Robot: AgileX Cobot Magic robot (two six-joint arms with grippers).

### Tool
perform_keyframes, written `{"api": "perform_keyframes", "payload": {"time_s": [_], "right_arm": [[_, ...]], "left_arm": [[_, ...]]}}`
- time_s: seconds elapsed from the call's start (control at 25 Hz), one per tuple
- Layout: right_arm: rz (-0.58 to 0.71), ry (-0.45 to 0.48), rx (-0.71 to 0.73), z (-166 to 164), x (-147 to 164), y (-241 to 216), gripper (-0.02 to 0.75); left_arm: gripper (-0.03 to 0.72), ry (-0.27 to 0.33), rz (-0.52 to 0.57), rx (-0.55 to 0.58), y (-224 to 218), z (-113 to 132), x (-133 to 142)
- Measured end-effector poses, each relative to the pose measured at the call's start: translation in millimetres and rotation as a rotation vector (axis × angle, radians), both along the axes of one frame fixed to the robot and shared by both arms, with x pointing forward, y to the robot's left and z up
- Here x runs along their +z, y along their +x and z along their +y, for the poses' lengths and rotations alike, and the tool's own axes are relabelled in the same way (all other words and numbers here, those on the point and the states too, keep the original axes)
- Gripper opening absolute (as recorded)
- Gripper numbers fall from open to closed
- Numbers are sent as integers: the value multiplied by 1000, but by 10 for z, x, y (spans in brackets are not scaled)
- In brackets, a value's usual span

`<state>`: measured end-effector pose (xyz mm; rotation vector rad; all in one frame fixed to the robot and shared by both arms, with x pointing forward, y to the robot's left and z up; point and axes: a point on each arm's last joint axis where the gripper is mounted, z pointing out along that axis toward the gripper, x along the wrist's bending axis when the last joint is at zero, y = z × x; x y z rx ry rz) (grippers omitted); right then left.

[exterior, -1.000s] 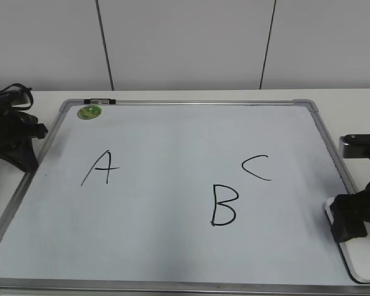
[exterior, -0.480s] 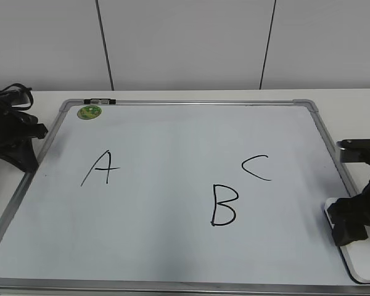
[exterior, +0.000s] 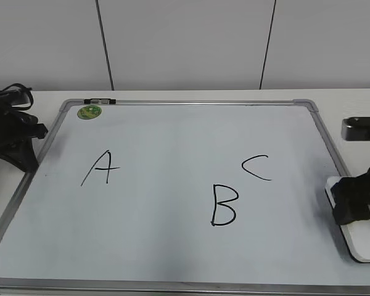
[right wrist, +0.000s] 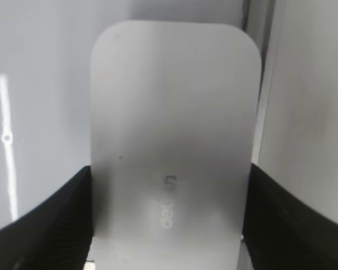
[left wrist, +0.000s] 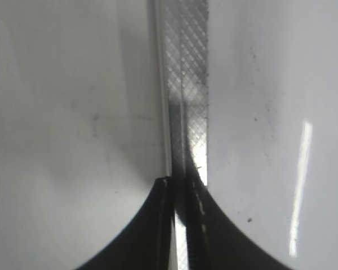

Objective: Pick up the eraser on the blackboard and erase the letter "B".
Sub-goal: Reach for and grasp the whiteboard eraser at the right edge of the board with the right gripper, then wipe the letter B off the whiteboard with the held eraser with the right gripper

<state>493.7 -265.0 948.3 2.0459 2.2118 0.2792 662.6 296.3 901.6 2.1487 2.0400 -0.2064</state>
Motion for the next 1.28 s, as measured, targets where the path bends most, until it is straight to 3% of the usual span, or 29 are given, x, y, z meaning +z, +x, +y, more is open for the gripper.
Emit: {"api": "perform_keyframes", "payload": {"time_s": [0.28,0.64,0.88,1.28], "right_arm": [[0,3,44,97,318,51,553],[-20,9,258,715,692,217,552],[14,0,335,1046,549,444,552],[110,-34,389,1208,73,787,552]], "left_arm": [[13,0,0,0,0,0,0],[13,-5,0,3,1,-5,1],[13,-7,0,4,1,-6,1],[13,-7,0,4,1,-6,1]]}}
